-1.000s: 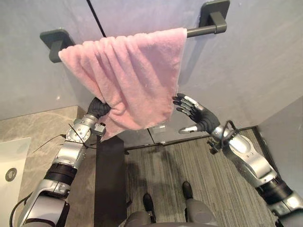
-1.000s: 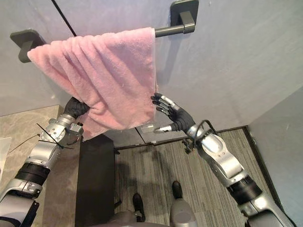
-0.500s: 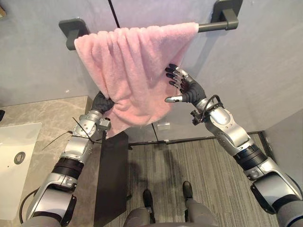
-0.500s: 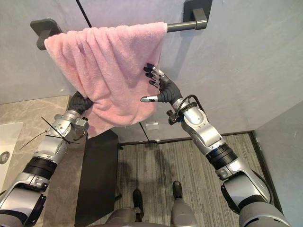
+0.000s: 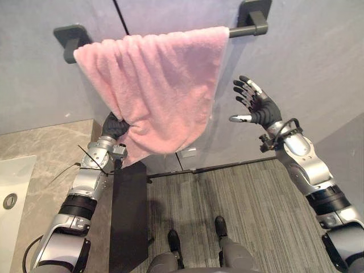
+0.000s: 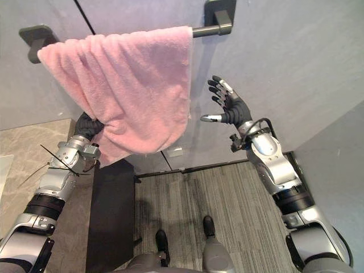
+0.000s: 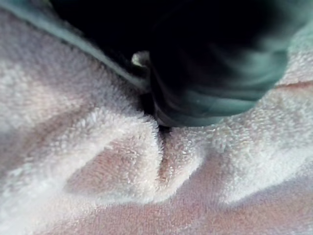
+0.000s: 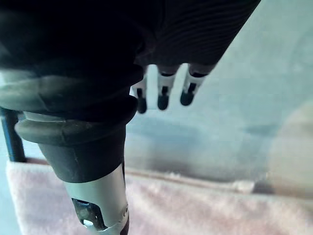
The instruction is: Organize washtable
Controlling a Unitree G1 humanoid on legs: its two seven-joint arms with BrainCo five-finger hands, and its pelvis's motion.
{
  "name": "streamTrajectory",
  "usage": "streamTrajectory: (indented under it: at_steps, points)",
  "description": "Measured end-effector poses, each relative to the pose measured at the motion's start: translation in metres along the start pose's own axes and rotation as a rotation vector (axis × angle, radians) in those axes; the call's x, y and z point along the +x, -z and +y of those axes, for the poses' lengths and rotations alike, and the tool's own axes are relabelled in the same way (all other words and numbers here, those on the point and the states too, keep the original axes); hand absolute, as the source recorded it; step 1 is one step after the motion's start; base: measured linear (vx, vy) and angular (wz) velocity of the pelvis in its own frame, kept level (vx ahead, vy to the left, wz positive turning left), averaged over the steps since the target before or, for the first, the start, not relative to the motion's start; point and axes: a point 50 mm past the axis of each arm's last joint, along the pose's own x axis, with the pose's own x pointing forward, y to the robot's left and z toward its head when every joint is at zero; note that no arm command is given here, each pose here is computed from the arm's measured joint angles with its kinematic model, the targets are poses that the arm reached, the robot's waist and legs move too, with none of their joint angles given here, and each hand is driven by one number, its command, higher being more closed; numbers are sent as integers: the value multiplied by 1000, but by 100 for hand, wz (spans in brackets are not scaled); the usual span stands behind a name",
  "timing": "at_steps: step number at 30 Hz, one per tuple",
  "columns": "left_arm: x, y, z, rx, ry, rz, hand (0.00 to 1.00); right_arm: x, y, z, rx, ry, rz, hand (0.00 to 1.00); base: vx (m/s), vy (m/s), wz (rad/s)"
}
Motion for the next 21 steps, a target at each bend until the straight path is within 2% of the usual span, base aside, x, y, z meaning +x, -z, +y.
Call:
streamTrajectory:
  at_steps: [6, 17, 21]
  points:
    - [-4, 3, 3, -3, -12, 10, 100, -12, -8, -27, -59, 61, 11, 0, -14, 10, -15]
    - [-3, 2, 3, -3, -10, 5, 100, -13, -5, -25, -31, 58, 20, 0, 6, 11, 3]
    - [-1, 0, 1, -2, -4, -1, 100, 1, -11, -15, -23, 24, -12, 0, 8, 20, 12]
